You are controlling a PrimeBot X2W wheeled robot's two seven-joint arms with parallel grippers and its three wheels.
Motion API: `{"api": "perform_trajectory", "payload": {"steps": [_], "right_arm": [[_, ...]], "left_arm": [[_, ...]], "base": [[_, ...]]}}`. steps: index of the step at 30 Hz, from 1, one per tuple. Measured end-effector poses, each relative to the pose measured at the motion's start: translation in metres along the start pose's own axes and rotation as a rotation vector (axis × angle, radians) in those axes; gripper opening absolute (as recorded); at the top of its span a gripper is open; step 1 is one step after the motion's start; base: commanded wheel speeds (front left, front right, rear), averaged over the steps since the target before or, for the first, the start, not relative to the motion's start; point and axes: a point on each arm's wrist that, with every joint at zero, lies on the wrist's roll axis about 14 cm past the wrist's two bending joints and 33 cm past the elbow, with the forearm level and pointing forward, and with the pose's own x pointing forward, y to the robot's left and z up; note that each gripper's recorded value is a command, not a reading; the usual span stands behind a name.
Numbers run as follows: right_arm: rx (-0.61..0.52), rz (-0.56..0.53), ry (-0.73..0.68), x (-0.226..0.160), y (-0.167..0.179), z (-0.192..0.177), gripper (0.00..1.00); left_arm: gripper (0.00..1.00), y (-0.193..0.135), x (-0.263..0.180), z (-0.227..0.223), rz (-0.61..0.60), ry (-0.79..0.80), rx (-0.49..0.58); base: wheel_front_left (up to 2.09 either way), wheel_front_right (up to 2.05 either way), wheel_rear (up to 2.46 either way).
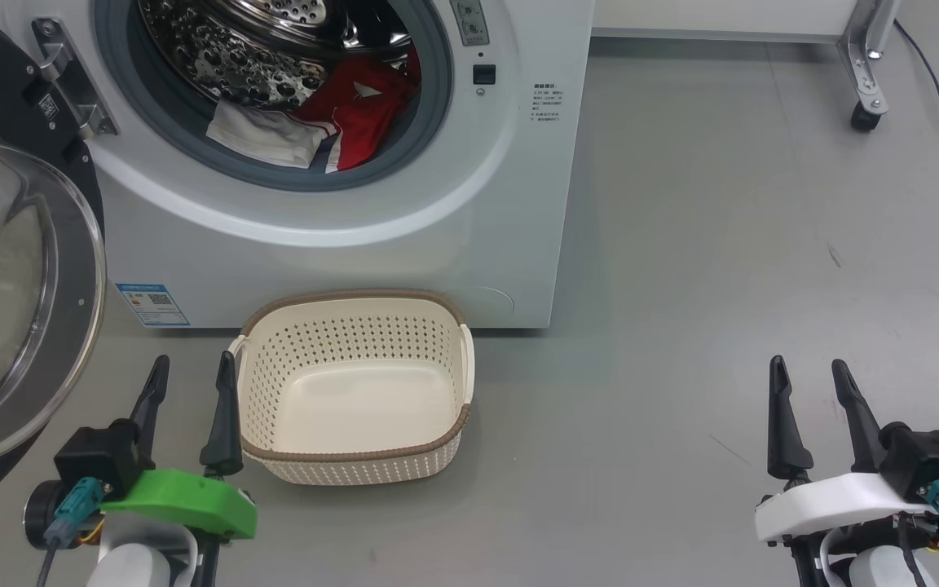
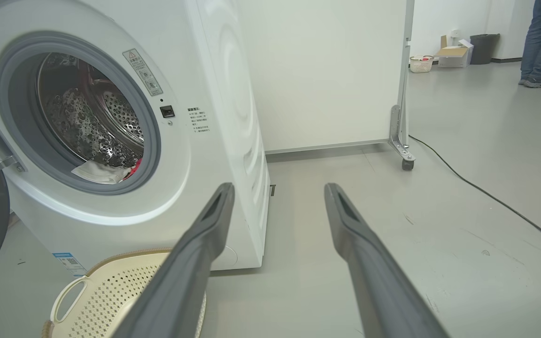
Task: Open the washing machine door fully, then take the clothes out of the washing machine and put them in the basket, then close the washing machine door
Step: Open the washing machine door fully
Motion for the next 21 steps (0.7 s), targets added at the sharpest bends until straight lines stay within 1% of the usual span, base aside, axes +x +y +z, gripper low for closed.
{"api": "perform_trajectory", "payload": {"steps": [21], "right_arm": [[-0.017,0.016,0.006,0.0014,0.0039,-0.0020,1.00]], "left_arm": [[1.00,0.0019,-0.0058,-0.0043,0.006,0.010,0.007]], "base": [[0.00,0.00,0.00]]}}
